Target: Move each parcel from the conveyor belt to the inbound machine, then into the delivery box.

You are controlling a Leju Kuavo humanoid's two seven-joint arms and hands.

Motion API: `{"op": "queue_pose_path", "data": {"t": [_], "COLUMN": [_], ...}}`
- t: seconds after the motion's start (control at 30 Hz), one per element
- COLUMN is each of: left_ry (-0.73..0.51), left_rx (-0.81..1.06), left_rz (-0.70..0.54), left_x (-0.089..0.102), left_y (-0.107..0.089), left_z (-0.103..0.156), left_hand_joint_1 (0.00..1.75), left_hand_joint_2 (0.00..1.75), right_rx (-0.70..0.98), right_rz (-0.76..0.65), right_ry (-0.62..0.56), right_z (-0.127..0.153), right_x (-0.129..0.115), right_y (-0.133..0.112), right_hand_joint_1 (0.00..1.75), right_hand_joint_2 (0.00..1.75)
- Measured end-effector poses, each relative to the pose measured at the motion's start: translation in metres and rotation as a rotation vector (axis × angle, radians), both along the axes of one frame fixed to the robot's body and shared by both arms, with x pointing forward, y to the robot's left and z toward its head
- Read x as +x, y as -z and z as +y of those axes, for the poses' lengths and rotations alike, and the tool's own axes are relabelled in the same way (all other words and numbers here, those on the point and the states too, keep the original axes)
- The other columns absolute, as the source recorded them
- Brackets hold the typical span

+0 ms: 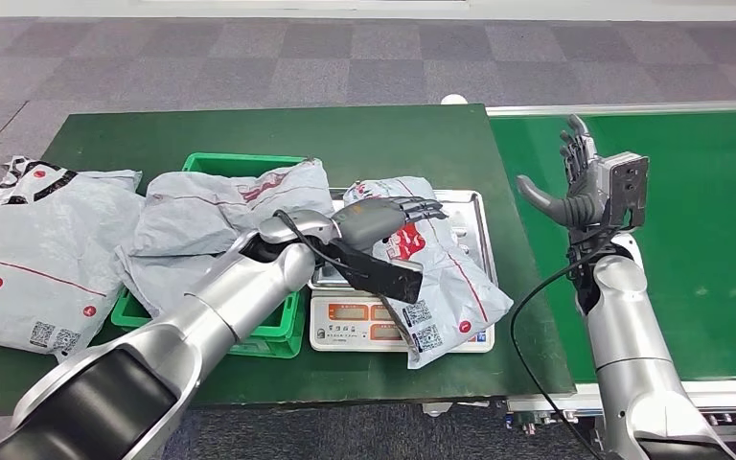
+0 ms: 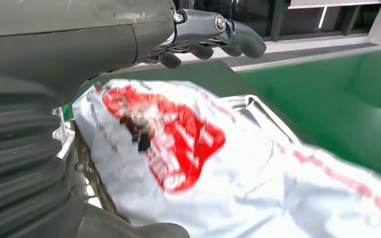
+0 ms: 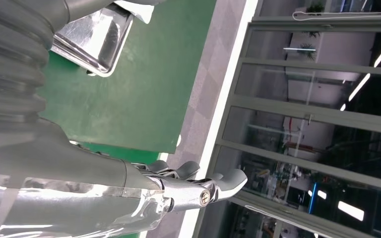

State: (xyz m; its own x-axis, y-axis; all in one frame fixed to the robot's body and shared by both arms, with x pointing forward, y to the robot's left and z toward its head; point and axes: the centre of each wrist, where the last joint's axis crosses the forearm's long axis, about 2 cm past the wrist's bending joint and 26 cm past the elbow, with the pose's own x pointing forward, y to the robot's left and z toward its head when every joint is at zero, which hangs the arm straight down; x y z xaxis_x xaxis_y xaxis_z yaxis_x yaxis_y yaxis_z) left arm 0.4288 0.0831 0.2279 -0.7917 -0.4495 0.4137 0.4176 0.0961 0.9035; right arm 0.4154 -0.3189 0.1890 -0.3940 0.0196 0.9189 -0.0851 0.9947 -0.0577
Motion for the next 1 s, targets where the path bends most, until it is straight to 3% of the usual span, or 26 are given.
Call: {"op": "queue_pose_path", "data": {"t": [0.2, 0.53, 0.7, 1.0], "left_ry": [0.012, 0.021, 0.022, 0.091], "left_rx": [0.030, 0.041, 0.038, 0.100], "left_rz": [-0.033, -0.076, -0.155, -0.186], "left_x": [-0.012, -0.019, -0.033, -0.060], "left_y": [0.023, 0.032, 0.046, 0.072], "left_z": [-0.005, -0.009, -0.019, -0.040], "left_hand_joint_1": [0.00, 0.00, 0.00, 0.00], "left_hand_joint_2": [1.75, 1.75, 1.75, 1.75], "right_rx": [-0.005, -0.006, 0.002, 0.002], "right_rz": [0.000, 0.003, 0.006, 0.001], "right_ry": [-0.012, -0.016, -0.015, -0.005], "right_z": [0.003, 0.004, 0.001, 0.001], "right_x": [0.000, 0.000, -0.004, -0.007], "right_y": [0.001, 0.001, 0.005, 0.007], "right_hand_joint_1": [0.00, 0.00, 0.00, 0.00], "right_hand_joint_2": [1.75, 1.75, 1.75, 1.75]}}
